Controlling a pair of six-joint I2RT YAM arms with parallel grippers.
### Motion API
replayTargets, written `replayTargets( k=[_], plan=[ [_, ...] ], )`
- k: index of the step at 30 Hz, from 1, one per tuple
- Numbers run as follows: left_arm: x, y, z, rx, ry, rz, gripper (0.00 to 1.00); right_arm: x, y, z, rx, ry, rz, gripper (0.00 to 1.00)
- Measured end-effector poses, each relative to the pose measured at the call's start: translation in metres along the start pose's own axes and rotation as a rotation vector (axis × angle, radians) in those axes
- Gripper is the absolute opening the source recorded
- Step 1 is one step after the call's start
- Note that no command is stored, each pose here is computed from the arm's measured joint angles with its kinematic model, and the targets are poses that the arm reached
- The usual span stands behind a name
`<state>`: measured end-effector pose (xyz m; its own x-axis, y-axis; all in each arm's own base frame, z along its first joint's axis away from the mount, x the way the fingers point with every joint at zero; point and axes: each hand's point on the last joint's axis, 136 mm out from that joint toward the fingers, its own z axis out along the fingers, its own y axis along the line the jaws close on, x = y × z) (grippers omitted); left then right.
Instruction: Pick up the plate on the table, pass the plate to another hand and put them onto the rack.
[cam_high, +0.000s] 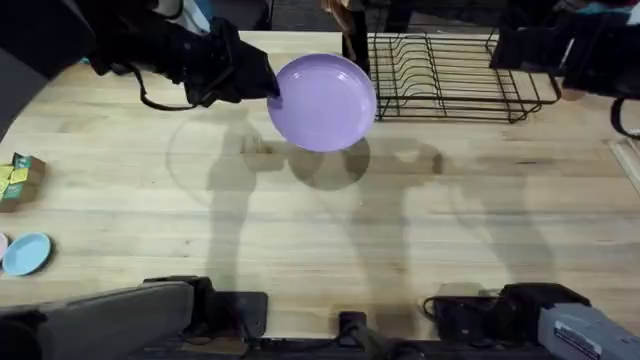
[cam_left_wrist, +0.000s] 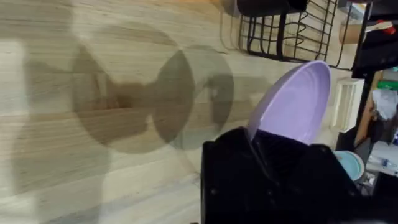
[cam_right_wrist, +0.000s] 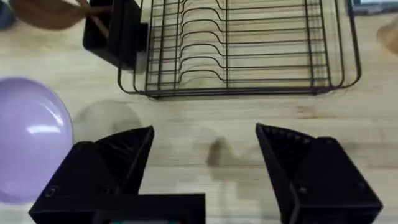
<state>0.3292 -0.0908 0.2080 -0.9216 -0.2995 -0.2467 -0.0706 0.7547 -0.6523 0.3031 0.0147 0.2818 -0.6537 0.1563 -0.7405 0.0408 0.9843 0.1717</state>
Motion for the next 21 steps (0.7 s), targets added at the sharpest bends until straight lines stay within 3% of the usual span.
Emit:
replayTargets(
  k=[10, 17, 18, 21],
  plan=[
    [-0.002, -0.001, 0.000, 0.004, -0.006, -0.015, 0.042, 0.003, 0.009, 0.000, -0.048, 0.020, 0.234, 0.999],
    [-0.003, -0.002, 0.000, 0.006, -0.012, -0.010, 0.042, 0.010, 0.053, -0.008, -0.302, 0.100, 0.275, 0.998],
    [-0.003, -0.002, 0.000, 0.005, -0.012, -0.010, 0.042, 0.015, 0.076, -0.014, -0.441, 0.159, 0.280, 0.998],
    [-0.003, -0.002, 0.000, 0.006, -0.013, -0.010, 0.042, 0.018, 0.086, -0.014, -0.501, 0.195, 0.286, 0.998]
  ],
)
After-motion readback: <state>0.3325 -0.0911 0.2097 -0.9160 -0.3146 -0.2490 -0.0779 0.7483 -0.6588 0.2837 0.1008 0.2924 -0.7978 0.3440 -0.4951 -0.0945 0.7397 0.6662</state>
